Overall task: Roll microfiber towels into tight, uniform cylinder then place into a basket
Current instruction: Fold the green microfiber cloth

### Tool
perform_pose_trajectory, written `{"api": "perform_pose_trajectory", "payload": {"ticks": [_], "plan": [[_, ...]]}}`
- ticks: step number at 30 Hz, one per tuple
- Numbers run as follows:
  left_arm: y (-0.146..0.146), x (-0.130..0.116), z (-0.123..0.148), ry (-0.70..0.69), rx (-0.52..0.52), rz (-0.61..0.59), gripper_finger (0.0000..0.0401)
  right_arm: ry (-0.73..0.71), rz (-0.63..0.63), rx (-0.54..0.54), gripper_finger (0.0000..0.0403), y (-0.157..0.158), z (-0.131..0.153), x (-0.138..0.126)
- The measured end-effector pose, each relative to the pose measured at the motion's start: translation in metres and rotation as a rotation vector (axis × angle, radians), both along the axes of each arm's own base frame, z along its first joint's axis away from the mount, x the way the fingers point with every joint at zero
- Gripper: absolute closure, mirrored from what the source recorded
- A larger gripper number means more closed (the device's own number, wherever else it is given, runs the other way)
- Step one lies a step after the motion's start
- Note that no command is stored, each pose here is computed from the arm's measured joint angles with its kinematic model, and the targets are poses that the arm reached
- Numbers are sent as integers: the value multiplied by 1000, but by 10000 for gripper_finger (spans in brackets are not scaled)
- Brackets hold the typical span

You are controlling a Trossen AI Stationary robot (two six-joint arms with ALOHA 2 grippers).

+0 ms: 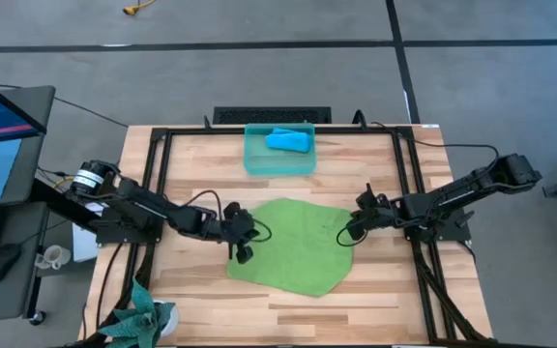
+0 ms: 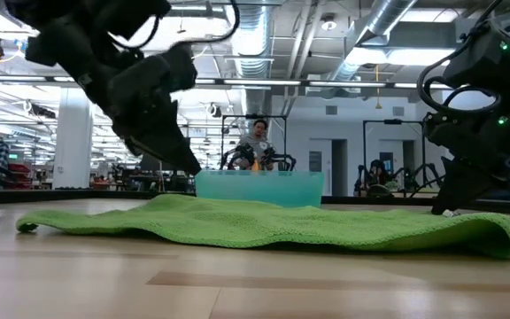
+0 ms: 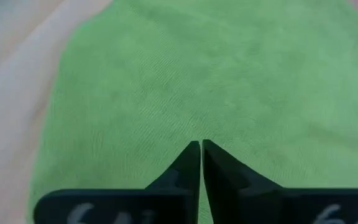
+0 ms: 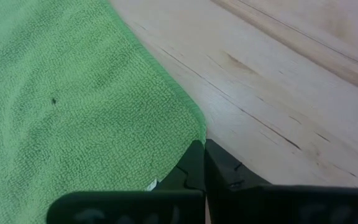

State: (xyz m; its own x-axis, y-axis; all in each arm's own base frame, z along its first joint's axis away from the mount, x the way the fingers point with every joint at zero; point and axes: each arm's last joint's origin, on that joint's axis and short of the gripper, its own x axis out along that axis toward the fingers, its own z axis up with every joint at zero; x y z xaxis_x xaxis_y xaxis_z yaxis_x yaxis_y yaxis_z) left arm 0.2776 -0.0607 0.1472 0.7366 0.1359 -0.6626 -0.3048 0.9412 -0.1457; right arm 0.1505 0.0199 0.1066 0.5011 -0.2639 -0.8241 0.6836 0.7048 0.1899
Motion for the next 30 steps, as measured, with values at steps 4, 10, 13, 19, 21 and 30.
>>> {"api": "perform_pose_trajectory", "payload": {"ticks": [4,10,13,19,21,30], "plan": [[-7,3,5,-21,-11,-6,389,0,0,0,390,0,0,0],[-1,5,11,16,26,109,397,0,0,0,389,0,0,0],[7,4,11,62,27,172,398,0,0,0,389,0,0,0],[20,-3,5,185,-16,267,363,0,0,0,388,0,0,0],[25,-7,2,226,-34,332,338,0,0,0,388,0,0,0],[30,-8,2,208,-105,444,228,0,0,0,388,0,0,0]]}}
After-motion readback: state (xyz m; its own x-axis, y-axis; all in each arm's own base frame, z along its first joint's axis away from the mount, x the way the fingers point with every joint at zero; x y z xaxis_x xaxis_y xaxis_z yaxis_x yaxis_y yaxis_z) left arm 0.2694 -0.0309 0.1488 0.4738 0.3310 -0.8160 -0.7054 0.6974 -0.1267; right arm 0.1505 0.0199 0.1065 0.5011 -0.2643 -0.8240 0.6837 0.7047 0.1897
